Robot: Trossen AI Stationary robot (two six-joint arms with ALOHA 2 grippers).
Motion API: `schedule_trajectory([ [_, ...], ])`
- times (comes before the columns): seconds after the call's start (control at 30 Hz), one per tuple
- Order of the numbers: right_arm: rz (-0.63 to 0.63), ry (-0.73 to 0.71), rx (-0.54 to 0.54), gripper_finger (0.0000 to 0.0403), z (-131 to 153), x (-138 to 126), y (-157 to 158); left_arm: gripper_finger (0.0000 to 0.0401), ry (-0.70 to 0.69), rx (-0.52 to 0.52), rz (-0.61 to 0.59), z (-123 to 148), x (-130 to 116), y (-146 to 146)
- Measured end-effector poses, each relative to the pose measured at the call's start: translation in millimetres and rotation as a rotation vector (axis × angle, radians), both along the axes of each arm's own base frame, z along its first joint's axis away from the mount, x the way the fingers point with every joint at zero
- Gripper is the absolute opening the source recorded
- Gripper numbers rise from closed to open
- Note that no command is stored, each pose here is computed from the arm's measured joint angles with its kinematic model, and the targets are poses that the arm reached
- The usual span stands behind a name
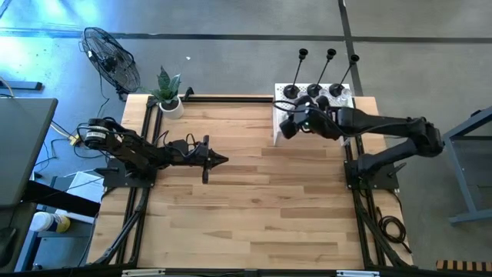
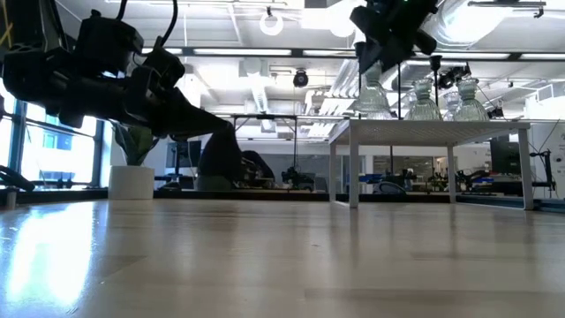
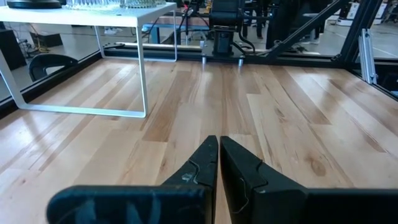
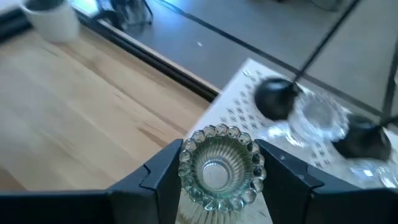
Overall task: Pick & Place candle stick holders
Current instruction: Put the green glass candle holder on the shelf aligned with the other green glass candle holder
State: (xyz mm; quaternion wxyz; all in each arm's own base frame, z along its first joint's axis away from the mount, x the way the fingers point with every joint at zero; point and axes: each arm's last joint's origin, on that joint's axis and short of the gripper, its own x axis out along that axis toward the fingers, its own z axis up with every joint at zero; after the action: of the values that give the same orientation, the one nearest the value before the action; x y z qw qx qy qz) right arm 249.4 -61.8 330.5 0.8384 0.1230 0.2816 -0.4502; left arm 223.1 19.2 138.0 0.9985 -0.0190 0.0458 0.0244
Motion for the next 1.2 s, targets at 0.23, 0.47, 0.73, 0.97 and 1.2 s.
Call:
schedule_trajectory([
  [0.23,-0.044,0.043,0.025,0.0180,-6,-6,-6,0.0012,0.003,0.000,0.000,0,0,0],
  [0.47,-0.103,0.104,0.058,0.0170,-11,-13,-13,0.0012,0.002,0.000,0.000,0,0,0],
  [0.73,-0.108,0.090,0.083,0.0186,-12,-14,-19,0.0012,0.001,0.000,0.000,0,0,0],
  [0.97,-0.111,0.080,0.099,0.0188,-12,-14,-21,0.0012,0.001,0.000,0.000,0,0,0],
  [1.2,-0.107,0.089,0.096,0.0208,-11,-15,-24,0.0012,0.001,0.000,0.000,0,0,0],
])
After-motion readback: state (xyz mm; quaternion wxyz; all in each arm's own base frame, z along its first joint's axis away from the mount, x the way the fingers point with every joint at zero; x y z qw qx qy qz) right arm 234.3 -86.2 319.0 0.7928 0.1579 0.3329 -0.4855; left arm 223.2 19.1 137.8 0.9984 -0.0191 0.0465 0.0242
